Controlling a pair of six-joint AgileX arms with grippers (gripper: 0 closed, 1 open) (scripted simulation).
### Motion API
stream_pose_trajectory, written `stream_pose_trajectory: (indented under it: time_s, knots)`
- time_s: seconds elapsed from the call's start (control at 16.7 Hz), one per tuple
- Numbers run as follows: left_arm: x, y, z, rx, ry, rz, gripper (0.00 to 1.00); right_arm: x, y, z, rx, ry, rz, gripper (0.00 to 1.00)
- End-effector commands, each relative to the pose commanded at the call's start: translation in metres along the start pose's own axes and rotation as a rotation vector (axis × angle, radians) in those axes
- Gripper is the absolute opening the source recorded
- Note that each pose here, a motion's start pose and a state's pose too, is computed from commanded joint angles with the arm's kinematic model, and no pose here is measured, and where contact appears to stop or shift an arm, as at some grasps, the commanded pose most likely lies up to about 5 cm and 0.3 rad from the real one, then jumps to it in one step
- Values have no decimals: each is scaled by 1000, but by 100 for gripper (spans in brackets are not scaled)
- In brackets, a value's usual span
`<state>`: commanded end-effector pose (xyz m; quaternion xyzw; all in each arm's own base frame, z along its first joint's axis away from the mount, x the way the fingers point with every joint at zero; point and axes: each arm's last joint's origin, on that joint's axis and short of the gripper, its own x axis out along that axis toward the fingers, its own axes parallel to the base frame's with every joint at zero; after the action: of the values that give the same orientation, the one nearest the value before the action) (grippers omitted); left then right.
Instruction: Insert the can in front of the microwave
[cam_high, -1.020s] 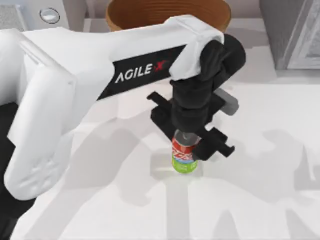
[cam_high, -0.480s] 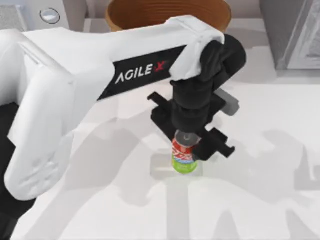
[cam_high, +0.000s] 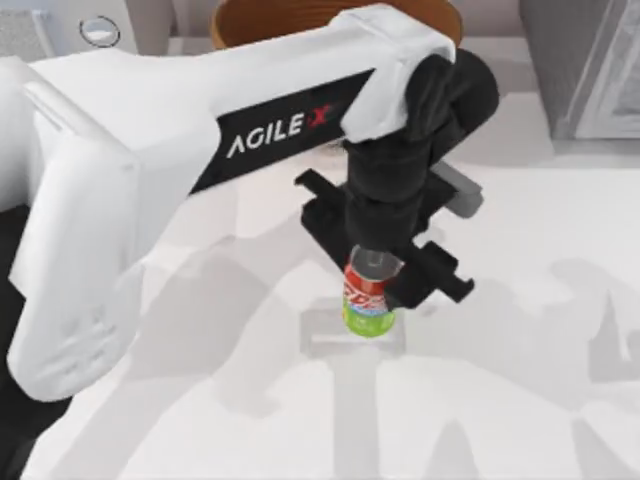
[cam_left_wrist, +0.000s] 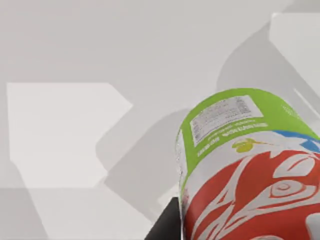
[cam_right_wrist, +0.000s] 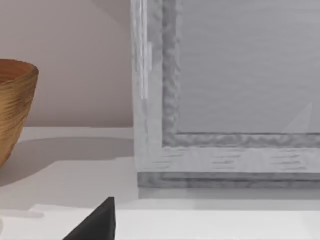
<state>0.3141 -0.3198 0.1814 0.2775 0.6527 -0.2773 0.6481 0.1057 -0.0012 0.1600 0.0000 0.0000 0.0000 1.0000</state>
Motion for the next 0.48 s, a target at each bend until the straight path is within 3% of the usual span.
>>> stream_pose_trajectory:
  time_s: [0.18, 0.48]
  knots:
    - [-17, 0, -1, -1, -3, 0, 0, 0, 0, 0, 0, 0, 0, 100]
    - [-16, 2, -1, -2, 0, 0, 0, 0, 0, 0, 0, 0, 0, 100]
